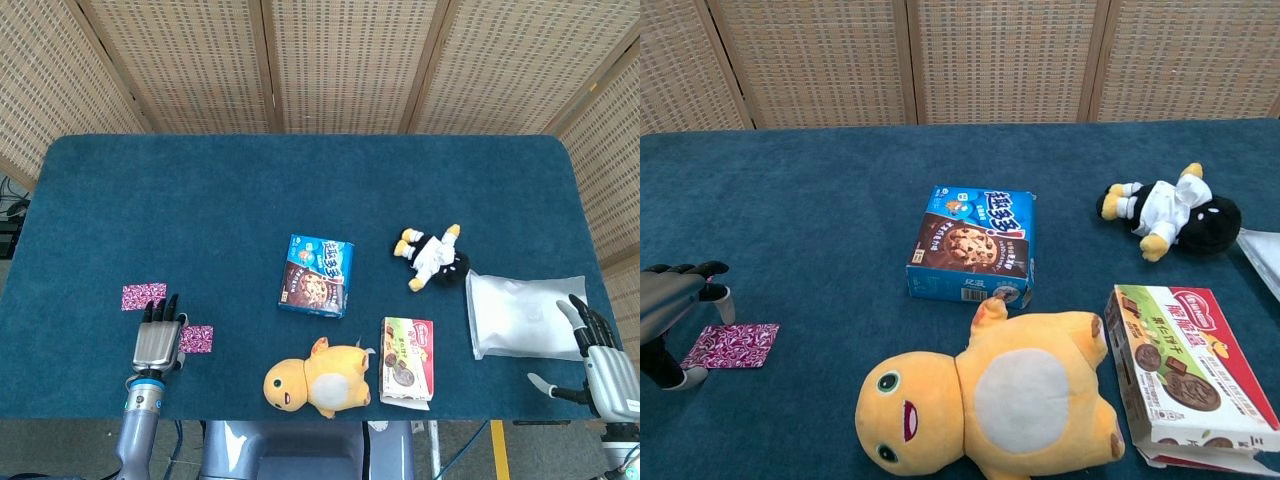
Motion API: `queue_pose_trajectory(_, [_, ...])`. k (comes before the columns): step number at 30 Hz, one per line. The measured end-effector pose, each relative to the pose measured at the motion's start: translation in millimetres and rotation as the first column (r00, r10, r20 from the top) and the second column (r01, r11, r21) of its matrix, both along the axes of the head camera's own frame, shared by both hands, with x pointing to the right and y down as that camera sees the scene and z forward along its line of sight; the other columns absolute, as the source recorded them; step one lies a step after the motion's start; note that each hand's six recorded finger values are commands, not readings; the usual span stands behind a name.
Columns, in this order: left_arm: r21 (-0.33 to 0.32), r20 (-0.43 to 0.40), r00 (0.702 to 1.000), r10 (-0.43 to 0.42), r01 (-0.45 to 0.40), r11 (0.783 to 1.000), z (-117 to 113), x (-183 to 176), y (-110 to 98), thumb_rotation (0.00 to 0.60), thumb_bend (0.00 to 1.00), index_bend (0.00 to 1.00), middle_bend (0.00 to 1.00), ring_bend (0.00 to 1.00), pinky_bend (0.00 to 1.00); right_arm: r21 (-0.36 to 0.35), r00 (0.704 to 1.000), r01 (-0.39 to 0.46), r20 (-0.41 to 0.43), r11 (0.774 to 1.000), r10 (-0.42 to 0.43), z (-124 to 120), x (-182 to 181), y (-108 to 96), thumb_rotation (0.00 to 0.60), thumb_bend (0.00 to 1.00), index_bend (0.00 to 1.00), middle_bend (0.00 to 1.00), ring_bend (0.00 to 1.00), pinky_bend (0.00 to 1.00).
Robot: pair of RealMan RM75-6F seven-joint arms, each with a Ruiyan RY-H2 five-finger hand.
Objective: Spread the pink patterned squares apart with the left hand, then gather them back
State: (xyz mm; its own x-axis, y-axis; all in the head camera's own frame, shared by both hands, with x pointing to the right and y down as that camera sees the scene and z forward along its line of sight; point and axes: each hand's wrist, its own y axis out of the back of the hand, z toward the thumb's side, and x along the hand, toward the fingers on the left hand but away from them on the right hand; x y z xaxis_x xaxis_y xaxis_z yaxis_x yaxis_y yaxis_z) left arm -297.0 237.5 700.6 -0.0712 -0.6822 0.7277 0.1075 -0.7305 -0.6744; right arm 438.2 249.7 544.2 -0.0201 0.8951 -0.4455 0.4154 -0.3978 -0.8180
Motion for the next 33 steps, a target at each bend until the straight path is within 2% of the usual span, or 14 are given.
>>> queue_pose_trajectory(33, [0.008, -0.017, 1.0, -0.005, 0.006, 1.0, -2.7, 0.6, -1.5, 0.6, 0.35, 0.55, 0.0, 0.0, 0.0, 0.0, 1.0, -0.003, 0.001, 1.0, 0.003, -0.4, 0.7, 0.0, 0.6, 0.1, 0.04, 0.0, 0.0, 0.0])
